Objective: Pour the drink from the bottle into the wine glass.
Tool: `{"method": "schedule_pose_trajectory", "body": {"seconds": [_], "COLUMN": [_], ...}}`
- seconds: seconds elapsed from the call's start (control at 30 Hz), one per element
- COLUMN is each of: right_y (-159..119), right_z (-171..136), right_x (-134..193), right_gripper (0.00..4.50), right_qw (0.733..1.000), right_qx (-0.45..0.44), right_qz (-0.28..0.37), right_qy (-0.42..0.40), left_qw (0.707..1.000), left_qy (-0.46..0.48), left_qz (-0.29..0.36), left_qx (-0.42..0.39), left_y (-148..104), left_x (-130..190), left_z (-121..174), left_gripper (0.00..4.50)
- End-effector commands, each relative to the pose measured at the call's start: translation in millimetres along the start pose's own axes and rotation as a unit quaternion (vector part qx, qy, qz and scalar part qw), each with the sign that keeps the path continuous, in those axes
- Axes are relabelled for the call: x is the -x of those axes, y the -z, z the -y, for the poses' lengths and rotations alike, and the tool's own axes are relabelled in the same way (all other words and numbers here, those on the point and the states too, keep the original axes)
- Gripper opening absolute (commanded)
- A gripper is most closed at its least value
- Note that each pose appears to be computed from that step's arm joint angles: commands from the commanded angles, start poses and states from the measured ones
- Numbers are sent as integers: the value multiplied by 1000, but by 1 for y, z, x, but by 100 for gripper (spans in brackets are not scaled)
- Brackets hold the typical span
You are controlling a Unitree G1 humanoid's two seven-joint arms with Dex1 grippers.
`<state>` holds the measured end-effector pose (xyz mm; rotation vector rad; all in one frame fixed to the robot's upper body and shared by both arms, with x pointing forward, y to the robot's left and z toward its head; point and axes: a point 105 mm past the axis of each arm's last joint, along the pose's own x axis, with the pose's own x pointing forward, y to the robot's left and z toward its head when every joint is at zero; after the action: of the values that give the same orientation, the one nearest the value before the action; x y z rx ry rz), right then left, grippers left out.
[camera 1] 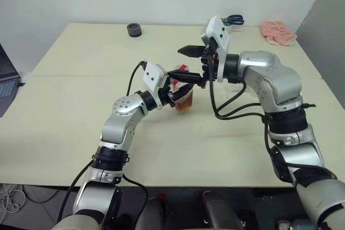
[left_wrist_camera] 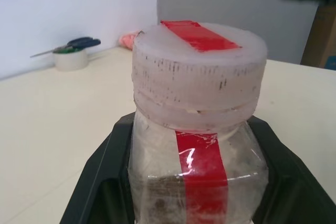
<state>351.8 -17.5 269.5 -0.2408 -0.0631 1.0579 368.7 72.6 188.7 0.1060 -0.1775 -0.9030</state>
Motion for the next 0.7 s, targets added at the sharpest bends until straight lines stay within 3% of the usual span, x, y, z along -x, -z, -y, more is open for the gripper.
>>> {"method": "schedule_pose_trajectory", "body": {"seconds": [0.03, 0.4, 0.5, 0.7], "right_y": [-8, 3, 7, 6], "right_z": [-1, -11, -12, -5], "right_x": [6, 5, 4, 4], "right_gripper": [450, 450, 393, 186], "right_qw": [997, 986, 984, 981], "right_qx": [-18, -70, -76, -82], "right_qz": [10, -3, -11, -7], "right_qy": [72, 154, 159, 175], "left_qw": [999, 998, 998, 998], "left_qy": [11, 14, 12, 9], "left_qz": [43, 44, 44, 47], "left_qx": [-30, -30, -34, -36], "left_y": [-26, -24, -24, -25], "left_x": [-6, -8, -7, -7], "left_z": [1, 1, 0, -1], "left_gripper": [216, 216, 216, 216]}}
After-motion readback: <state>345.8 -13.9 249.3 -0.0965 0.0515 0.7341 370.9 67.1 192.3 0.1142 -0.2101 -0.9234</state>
